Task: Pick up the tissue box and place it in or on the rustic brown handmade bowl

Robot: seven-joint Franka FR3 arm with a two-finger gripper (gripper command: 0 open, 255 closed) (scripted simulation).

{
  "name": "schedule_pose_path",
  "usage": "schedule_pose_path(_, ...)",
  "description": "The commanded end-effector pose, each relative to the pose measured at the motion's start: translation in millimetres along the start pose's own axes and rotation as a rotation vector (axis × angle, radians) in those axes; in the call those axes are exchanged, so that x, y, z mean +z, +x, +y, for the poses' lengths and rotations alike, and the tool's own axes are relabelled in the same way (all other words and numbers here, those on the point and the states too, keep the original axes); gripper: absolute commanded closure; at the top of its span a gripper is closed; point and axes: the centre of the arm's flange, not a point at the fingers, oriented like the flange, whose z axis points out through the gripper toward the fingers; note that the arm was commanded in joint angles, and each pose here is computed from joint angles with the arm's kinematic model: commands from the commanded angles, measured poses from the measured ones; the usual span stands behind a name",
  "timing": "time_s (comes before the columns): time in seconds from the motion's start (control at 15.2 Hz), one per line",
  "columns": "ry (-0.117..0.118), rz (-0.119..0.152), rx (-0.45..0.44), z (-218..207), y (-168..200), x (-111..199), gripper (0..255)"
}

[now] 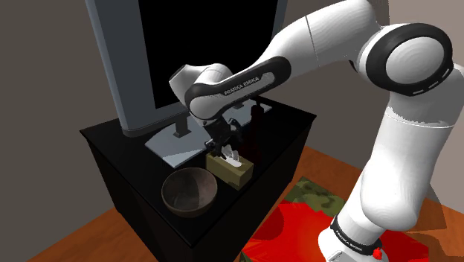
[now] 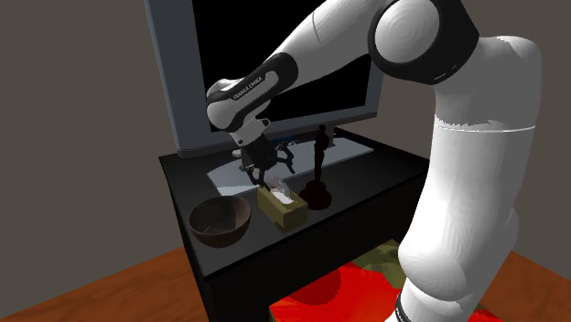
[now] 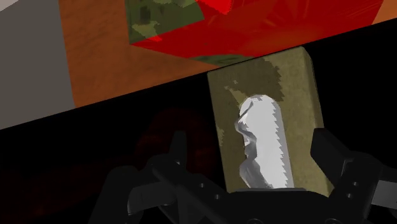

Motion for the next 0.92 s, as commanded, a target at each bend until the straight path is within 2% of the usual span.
schedule_pose_path(0.0, -0.003, -0.001, 0.000, -1, 1, 10, 0)
schedule_pose_path(0.26, -0.003, -0.001, 0.000, -1, 1, 29, 0)
schedule_pose_path(0.73, -0.003, -0.001, 0.000, -1, 1, 29, 0)
schedule_pose_path(0.79, -0.003, -0.001, 0.000, -1, 1, 29, 255)
schedule_pose_path(0.86, -0.003, -0.001, 0.000, -1, 1, 29, 255)
